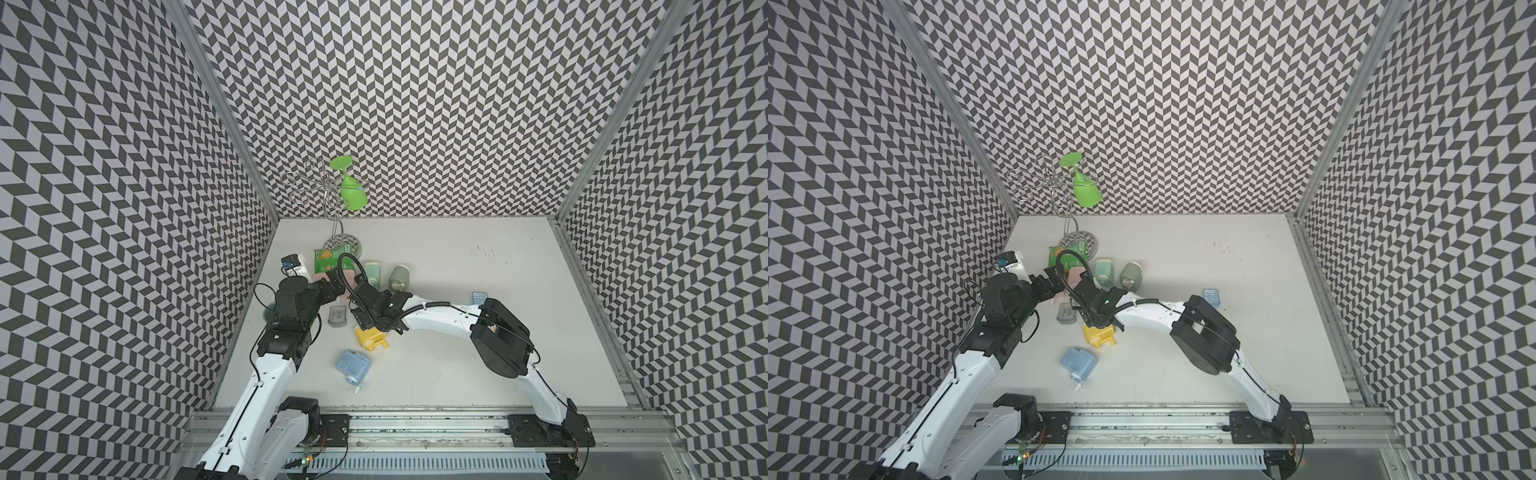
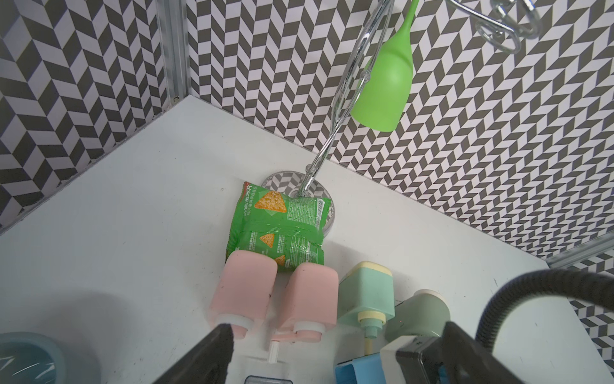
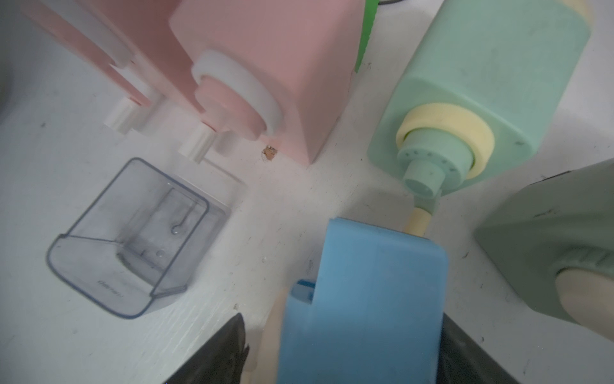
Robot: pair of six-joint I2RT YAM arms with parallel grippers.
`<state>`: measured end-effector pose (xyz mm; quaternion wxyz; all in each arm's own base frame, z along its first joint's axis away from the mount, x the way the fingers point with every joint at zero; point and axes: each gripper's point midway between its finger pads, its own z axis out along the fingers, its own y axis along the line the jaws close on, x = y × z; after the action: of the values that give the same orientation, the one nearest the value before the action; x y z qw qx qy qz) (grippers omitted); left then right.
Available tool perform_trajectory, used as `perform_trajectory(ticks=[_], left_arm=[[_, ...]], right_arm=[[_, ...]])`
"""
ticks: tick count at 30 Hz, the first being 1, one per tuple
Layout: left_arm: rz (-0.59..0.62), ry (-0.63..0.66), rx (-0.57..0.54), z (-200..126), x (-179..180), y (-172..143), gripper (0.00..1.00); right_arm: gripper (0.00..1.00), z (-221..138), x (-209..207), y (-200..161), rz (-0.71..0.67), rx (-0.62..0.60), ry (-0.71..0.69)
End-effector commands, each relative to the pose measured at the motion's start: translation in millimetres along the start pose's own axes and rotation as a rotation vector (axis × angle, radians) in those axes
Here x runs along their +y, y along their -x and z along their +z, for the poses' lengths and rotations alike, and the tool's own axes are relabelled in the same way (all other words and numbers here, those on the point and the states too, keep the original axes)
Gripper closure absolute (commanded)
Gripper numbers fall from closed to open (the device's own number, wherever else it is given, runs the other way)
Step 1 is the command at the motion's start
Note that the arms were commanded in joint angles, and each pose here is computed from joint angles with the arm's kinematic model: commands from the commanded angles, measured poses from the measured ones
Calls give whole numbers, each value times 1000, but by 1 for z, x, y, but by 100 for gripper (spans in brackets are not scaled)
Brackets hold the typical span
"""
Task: Put the tray back into the pencil sharpener
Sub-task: Move the pencil sharpener to the center of the board.
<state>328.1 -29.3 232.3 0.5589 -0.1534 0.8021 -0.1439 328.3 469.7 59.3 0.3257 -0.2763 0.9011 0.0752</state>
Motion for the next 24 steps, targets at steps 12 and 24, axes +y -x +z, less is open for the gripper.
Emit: perform_trajectory(ticks=[12, 24], left_arm=[[23, -14, -29, -2, -2, 8, 2], [25, -7, -30, -1, 0, 7, 2]], right_arm=[[34, -1, -4, -5, -1, 41, -6], [37, -37, -28, -43, 10, 65, 2]])
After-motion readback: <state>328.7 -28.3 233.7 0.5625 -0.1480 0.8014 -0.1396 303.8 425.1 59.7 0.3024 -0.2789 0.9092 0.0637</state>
